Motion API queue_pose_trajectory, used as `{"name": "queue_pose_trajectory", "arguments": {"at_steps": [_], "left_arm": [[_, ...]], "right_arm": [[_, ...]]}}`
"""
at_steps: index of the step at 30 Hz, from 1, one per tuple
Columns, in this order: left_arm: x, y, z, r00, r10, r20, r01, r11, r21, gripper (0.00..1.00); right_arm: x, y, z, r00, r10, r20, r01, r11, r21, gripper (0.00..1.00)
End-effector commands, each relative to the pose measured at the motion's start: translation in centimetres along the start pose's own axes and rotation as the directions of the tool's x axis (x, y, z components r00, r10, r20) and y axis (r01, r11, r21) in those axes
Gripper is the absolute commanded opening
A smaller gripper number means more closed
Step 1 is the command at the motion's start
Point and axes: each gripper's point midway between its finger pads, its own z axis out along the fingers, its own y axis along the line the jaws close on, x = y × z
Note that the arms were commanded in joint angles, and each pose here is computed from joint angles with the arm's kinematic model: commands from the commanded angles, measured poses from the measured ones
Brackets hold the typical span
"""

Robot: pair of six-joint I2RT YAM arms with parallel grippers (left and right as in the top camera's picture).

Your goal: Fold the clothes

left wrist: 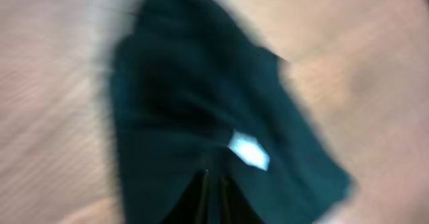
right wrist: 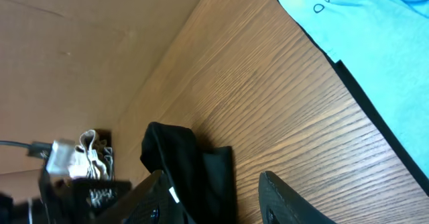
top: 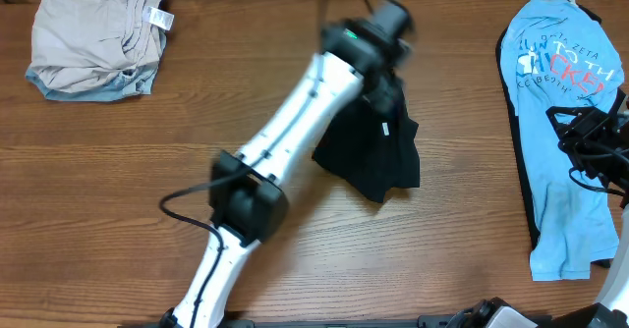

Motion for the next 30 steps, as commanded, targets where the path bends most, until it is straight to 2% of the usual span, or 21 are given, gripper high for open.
{"name": "queue_pose_trajectory", "arguments": {"at_steps": [1, 7, 14, 25, 30], "left_arm": [[-0.6, 4.3, 0.5, 0.998, -0.065, 0.016, 0.066, 0.996, -0.06, 0.04], [0.4, 5.5, 4.4, 0.996, -0.083, -0.024, 0.082, 0.996, -0.04, 0.04], [-1.0, 0.6, 6.5, 0.999, -0.006, 0.049, 0.002, 0.997, 0.079, 0.04], [3.3, -7.0, 13.7, 0.99, 0.137, -0.031, -0.132, 0.983, 0.13, 0.04], [2.0, -8.5, 12.7, 0.988, 0.156, 0.019, -0.157, 0.977, 0.147, 0.04]], "right_arm": [[-0.6, 0.3, -0.8, 0.999, -0.041, 0.036, 0.041, 0.999, 0.02, 0.47], [-0.6, 0.3, -0.8, 0.998, -0.042, 0.036, 0.041, 0.999, 0.02, 0.48], [-0.5, 0.3, -0.7, 0.999, -0.036, 0.03, 0.035, 0.999, 0.021, 0.47], [-0.2, 0.2, -0.7, 0.999, -0.027, 0.022, 0.027, 0.999, 0.023, 0.48], [-0.2, 0.2, -0.7, 0.999, -0.026, 0.021, 0.025, 0.999, 0.023, 0.47]]}}
